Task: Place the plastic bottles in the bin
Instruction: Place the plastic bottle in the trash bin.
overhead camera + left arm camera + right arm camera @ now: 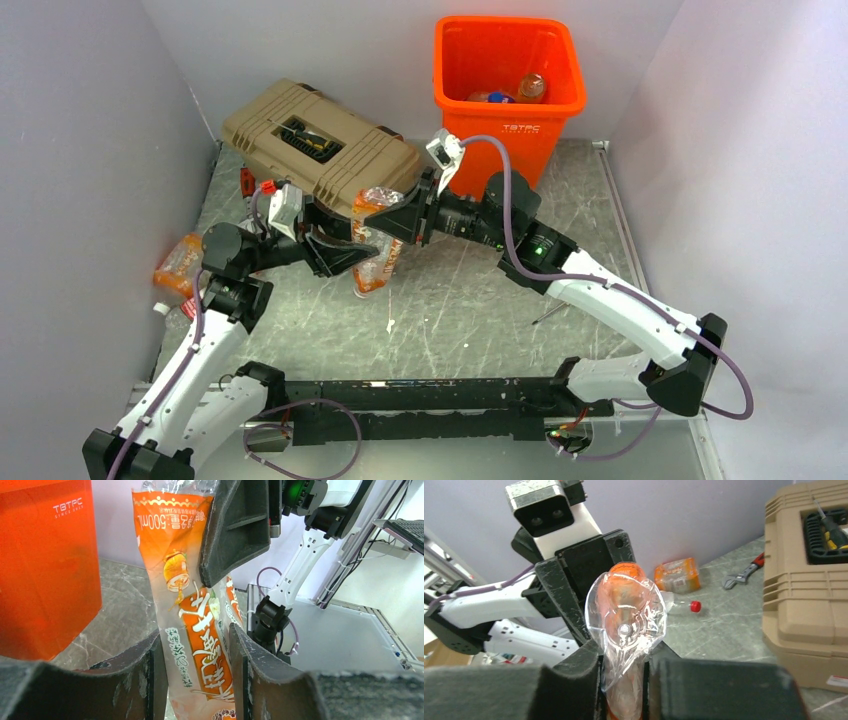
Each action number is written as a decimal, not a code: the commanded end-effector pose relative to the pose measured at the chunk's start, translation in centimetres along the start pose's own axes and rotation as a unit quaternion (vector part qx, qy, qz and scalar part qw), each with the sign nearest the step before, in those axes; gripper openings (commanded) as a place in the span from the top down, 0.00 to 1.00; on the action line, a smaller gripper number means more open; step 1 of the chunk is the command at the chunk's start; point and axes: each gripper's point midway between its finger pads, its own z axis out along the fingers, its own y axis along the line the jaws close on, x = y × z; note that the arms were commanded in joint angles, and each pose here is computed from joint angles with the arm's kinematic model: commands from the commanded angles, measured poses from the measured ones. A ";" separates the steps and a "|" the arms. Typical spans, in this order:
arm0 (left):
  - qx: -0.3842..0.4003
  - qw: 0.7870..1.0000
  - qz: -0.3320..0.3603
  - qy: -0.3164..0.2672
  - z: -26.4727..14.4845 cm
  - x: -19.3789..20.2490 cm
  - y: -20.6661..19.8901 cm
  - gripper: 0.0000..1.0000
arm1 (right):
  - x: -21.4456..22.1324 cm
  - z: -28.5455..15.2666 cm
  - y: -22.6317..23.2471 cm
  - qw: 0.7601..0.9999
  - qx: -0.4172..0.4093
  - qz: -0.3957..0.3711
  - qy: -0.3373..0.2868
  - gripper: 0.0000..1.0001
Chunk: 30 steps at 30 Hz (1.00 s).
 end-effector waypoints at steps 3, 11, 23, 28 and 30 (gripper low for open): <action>0.001 1.000 0.025 -0.012 0.0 -1.1 -0.3 0.76 | -2.7 0.0 0.9 0.999 -0.009 -0.012 -0.039 1.00; -0.092 0.994 0.028 -0.041 -0.8 -2.2 1.7 0.19 | -9.3 -4.5 -1.0 0.981 0.125 -0.109 -0.096 1.00; -0.221 0.972 0.053 -0.064 -3.1 -3.3 4.5 0.12 | -26.1 -17.1 -6.6 0.766 0.467 -0.249 -0.364 1.00; -0.249 0.965 0.055 -0.066 -3.7 -3.5 5.2 0.14 | -31.2 -18.1 -12.2 0.727 0.506 -0.233 -0.401 1.00; -0.263 0.961 0.056 -0.069 -4.0 -3.6 5.5 0.14 | -31.9 -17.9 -16.6 0.707 0.542 -0.232 -0.391 1.00</action>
